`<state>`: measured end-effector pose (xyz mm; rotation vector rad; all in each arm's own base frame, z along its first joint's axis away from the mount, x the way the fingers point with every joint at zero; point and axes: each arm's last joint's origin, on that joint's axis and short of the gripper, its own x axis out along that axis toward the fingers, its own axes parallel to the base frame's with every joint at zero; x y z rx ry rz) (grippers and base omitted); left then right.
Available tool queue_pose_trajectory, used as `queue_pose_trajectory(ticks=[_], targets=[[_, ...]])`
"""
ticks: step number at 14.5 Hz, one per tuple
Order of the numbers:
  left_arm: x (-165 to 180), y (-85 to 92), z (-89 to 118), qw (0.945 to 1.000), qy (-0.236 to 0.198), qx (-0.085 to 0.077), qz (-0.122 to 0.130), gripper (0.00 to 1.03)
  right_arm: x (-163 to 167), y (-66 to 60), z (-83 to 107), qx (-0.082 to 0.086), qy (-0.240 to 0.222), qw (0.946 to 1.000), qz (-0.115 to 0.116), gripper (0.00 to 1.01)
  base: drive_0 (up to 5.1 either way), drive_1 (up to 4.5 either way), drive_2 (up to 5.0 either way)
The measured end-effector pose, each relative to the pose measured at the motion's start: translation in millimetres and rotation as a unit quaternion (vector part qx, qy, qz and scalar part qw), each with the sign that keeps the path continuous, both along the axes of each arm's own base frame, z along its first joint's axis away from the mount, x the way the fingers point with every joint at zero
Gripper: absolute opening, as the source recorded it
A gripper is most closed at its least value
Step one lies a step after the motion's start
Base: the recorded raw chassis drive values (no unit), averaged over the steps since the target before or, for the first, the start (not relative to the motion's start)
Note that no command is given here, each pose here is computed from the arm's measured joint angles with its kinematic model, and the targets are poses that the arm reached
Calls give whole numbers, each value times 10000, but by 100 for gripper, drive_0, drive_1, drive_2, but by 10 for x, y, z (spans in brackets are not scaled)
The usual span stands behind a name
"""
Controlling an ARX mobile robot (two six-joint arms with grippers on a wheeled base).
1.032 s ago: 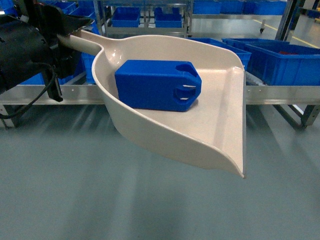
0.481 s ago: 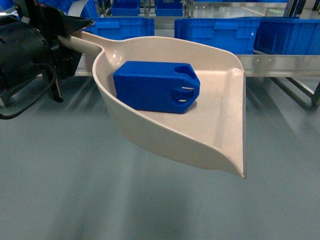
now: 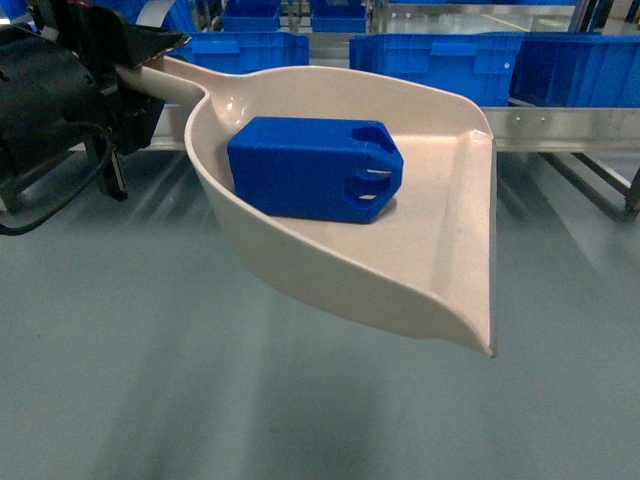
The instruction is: Place part in tray to right shelf
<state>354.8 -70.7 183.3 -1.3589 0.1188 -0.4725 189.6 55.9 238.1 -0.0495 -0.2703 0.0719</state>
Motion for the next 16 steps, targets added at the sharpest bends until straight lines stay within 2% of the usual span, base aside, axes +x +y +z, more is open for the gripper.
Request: queue_pose_trajectory(ticks=[2,6,8,16], targets=[[1,0,-5,10000,26,10,-5,12,3,1,-7,-10,29,10000,0,98,0,0,0],[-2,-11,-4,10000,20,6,-19,12,3,1,-8,-10,33,10000,-4,98,9,436,-418],[9,40,-9,10000,38,5,90,12,3,2,-7,-11,30,10000,6,98,9,436,-418],[-1,-3,3,10000,-2,1,-9,12,3,1,-7,-10,31,10000,0,98,1,429,-426]])
